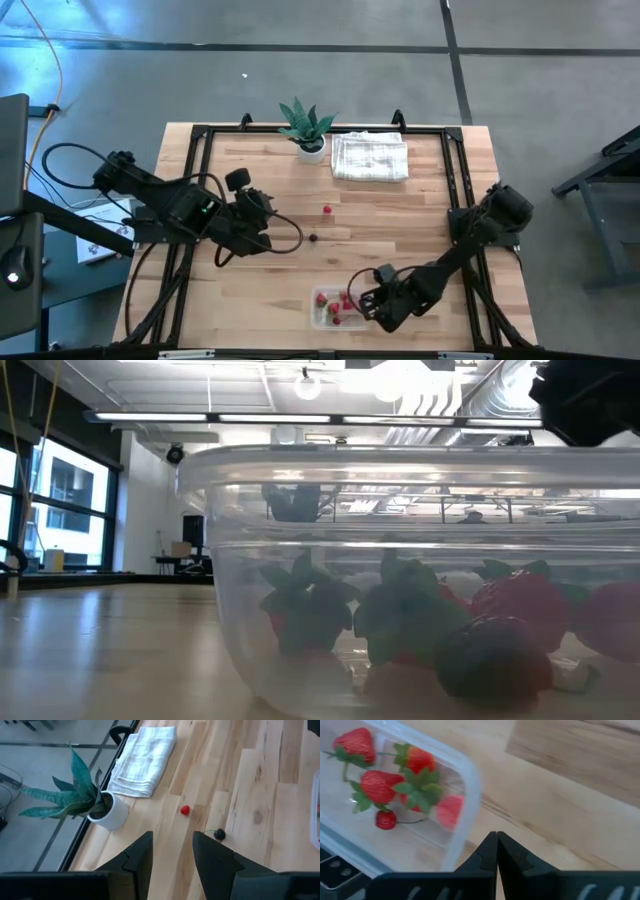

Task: Pick and placing Produce into tupperware
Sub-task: Adjust the transparent bin

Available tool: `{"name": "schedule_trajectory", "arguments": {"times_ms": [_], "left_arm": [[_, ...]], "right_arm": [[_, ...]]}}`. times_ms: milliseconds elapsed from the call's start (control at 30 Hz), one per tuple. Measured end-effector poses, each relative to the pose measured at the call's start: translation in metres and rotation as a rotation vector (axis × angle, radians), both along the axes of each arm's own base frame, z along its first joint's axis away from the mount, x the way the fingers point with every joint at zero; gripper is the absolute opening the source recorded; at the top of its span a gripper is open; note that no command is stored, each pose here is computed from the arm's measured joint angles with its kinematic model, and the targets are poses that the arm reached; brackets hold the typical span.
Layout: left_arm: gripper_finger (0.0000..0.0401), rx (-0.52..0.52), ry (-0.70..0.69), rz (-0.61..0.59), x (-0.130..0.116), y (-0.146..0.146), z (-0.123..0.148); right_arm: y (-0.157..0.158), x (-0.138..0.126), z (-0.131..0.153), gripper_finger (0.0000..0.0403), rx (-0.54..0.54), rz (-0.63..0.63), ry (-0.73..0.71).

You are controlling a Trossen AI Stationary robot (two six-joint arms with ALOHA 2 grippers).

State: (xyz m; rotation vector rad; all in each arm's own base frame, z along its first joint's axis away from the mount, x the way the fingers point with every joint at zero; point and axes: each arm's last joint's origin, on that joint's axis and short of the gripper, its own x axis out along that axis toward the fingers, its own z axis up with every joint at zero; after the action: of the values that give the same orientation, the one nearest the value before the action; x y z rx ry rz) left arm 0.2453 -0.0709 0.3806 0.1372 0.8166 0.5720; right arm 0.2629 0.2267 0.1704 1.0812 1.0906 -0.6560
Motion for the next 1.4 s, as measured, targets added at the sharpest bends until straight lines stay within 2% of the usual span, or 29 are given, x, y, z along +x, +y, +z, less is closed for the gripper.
{"name": "schedule_trajectory", "arguments": {"times_ms": [333, 633, 1233, 1400], "left_arm": [[0.0127, 0.006, 0.013, -0.004, -0.001, 0.0, 0.0], [0.0127, 0.005, 0.028, -0.006, -0.002, 0.0, -0.001], [0.0127, 0.014, 0.037, -0.017, -0.002, 0.0, -0.001], [0.0127, 0.014, 0.038, -0.018, -0.002, 0.0, -0.001]], "right_arm": [[-0.003, 0.027, 0.004, 0.0, -0.008, 0.016, -0.028], [-0.008, 0.04, 0.011, 0.0, 0.012, 0.003, -0.074], [0.009, 0.035, 0.014, 0.0, 0.104, -0.057, -0.113], [0.016, 0.04, 0.019, 0.0, 0.176, 0.018, -0.161]]}}
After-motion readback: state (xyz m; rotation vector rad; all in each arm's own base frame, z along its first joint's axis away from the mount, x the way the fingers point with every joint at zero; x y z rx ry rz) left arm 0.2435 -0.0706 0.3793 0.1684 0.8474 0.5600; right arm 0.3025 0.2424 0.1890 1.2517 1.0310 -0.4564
